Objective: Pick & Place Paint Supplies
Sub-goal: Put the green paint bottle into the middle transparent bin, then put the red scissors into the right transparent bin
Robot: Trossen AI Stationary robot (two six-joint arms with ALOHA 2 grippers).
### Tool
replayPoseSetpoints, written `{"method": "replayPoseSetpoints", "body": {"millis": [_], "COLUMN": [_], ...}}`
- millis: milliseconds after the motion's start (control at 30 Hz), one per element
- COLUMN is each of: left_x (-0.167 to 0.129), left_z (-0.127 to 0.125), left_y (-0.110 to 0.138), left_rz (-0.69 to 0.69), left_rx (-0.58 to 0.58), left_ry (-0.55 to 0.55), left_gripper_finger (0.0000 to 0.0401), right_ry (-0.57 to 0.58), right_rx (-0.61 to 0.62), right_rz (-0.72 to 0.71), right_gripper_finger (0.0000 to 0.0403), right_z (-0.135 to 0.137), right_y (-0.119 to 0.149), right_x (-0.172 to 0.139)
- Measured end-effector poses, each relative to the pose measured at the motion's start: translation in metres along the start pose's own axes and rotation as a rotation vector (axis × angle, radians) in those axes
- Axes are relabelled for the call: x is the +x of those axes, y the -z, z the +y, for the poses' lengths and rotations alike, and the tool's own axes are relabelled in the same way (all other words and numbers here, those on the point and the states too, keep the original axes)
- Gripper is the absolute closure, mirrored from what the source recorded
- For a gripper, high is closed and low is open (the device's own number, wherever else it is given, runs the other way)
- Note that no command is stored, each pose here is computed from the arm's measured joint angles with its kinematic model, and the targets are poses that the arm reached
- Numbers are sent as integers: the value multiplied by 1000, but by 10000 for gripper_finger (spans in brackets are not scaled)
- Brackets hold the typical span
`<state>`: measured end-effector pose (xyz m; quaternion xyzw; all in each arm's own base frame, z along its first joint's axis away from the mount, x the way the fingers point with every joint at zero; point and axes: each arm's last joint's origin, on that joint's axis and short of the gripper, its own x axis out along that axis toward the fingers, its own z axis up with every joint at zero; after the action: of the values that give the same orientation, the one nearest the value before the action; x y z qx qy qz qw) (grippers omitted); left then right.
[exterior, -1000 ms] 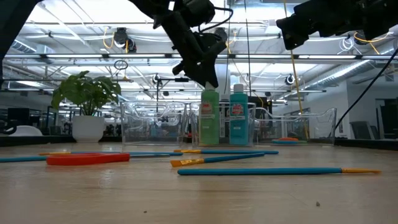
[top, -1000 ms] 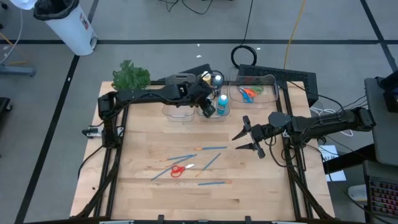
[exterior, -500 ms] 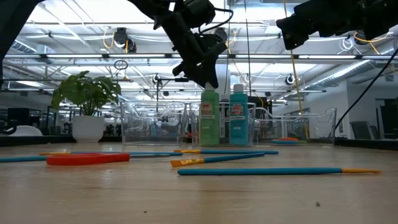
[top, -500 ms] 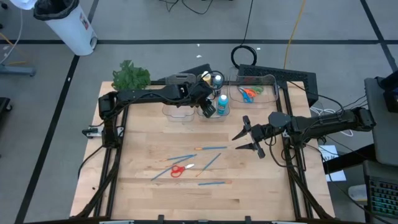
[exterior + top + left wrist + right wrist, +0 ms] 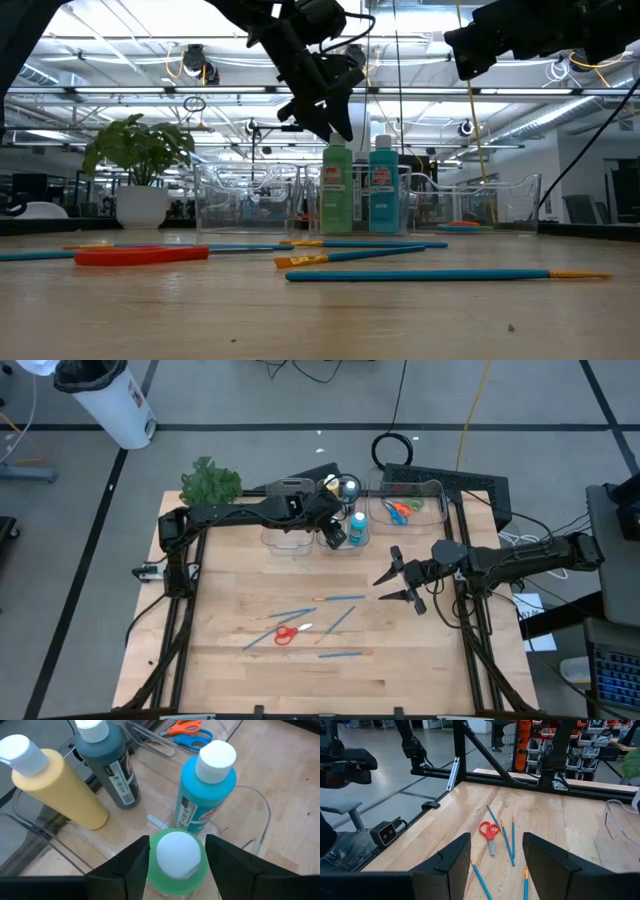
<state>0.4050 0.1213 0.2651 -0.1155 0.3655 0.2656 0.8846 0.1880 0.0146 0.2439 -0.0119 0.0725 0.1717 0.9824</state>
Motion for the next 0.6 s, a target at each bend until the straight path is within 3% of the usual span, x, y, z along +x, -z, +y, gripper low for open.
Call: {"method": "replayPoseSetpoints", "body": {"millis": [300, 600], "left_x": [-1, -20], "left_z": [0, 2], "left_y": [-1, -10], "left_rz": [-5, -67], "left_rx": [25, 12], "left_ry": [-2, 13], "left_gripper_finger": [199, 199], "right_ry": [0, 0], "right_rx": [0, 1], "right_rz": [0, 2], "right_gripper_finger": [232, 232], "right_z": [0, 0], "right_y": [0, 0], "right_x": [0, 0]}}
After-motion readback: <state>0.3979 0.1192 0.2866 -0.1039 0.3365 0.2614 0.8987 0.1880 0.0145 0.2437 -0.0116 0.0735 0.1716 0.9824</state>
